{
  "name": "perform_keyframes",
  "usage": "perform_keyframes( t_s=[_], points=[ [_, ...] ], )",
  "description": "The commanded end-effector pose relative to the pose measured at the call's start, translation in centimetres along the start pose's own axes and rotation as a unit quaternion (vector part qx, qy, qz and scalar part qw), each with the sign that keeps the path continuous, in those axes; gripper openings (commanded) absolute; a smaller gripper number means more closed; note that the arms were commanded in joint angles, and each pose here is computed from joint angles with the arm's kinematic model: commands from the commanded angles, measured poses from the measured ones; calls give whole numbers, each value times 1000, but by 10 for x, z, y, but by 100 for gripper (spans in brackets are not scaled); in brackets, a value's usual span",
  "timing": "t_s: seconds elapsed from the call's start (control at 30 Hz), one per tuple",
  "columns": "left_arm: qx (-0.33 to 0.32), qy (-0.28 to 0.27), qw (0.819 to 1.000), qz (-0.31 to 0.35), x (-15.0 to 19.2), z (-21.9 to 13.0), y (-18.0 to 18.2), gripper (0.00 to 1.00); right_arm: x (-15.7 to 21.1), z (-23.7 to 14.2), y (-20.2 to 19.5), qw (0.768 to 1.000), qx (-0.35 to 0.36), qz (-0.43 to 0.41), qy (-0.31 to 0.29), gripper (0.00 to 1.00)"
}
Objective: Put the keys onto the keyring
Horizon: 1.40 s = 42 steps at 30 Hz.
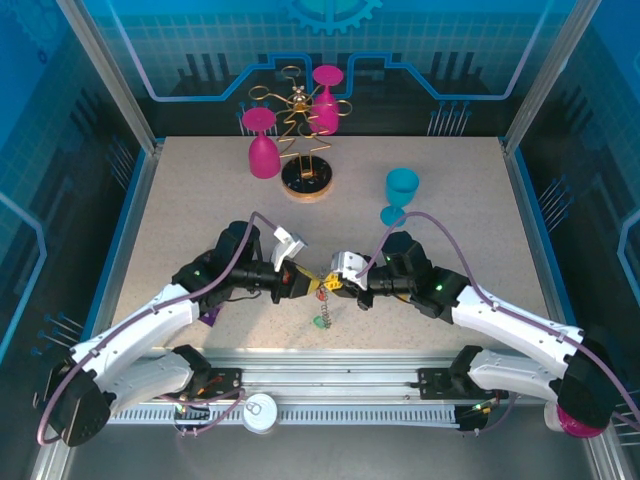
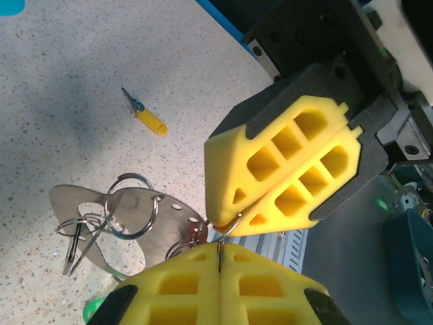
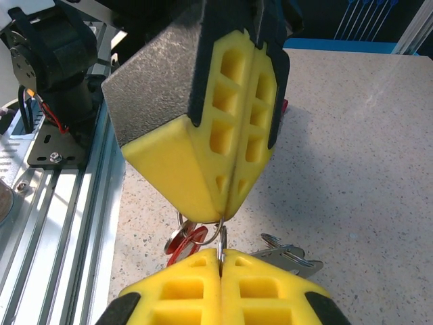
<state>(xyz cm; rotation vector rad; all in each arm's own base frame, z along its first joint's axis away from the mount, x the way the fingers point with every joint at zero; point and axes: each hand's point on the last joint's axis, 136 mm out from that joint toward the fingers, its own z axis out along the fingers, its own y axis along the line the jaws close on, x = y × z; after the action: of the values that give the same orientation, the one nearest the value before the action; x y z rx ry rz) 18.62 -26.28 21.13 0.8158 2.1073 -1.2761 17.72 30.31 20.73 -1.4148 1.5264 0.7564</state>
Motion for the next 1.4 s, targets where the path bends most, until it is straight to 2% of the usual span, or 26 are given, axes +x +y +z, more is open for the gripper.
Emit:
perform_keyframes(
  t_s=[0.0, 0.27, 0.37, 0.47, 0.6, 0.73, 0.83, 0.93, 1.03, 1.23, 1.37],
  points=[
    [2, -6, 1000, -26, 1, 0, 7, 0, -15, -4, 8, 999, -9, -24, -29, 0],
    [0, -5, 999, -53, 1, 1, 13, 1, -17, -7, 6, 999, -1, -22, -35, 0],
    [-1, -5, 998, -60, 1, 1, 14, 17, -19, -7, 5, 999, 2, -22, -38, 0],
    [-8, -7, 998, -61, 1, 0, 15, 45, -20, -8, 4, 999, 6, -20, -40, 0],
    [-26, -16, 999, -40, -1, -9, 14, 57, -19, -8, 1, 999, 14, -18, -40, 0],
    [-66, -42, 996, 43, -11, -27, 10, 66, -19, -7, 1, 999, 16, -16, -41, 0],
    [-76, -41, 987, 139, -11, -34, 6, 64, -22, -7, 1, 999, 13, -16, -48, 0],
    [-60, -16, 965, 256, -2, -32, -3, 60, -23, -8, 2, 999, 10, -17, -50, 0],
    [-61, 6, 943, 328, -2, -29, -3, 55, -23, -8, 4, 999, 6, -16, -49, 0],
    [-43, 3, 916, 399, -19, -19, -10, 53, -24, -9, 7, 999, -4, -17, -51, 0],
    [-18, 13, 911, 412, -19, -11, -15, 50, -24, -8, 8, 999, -7, -18, -48, 0]
  ],
)
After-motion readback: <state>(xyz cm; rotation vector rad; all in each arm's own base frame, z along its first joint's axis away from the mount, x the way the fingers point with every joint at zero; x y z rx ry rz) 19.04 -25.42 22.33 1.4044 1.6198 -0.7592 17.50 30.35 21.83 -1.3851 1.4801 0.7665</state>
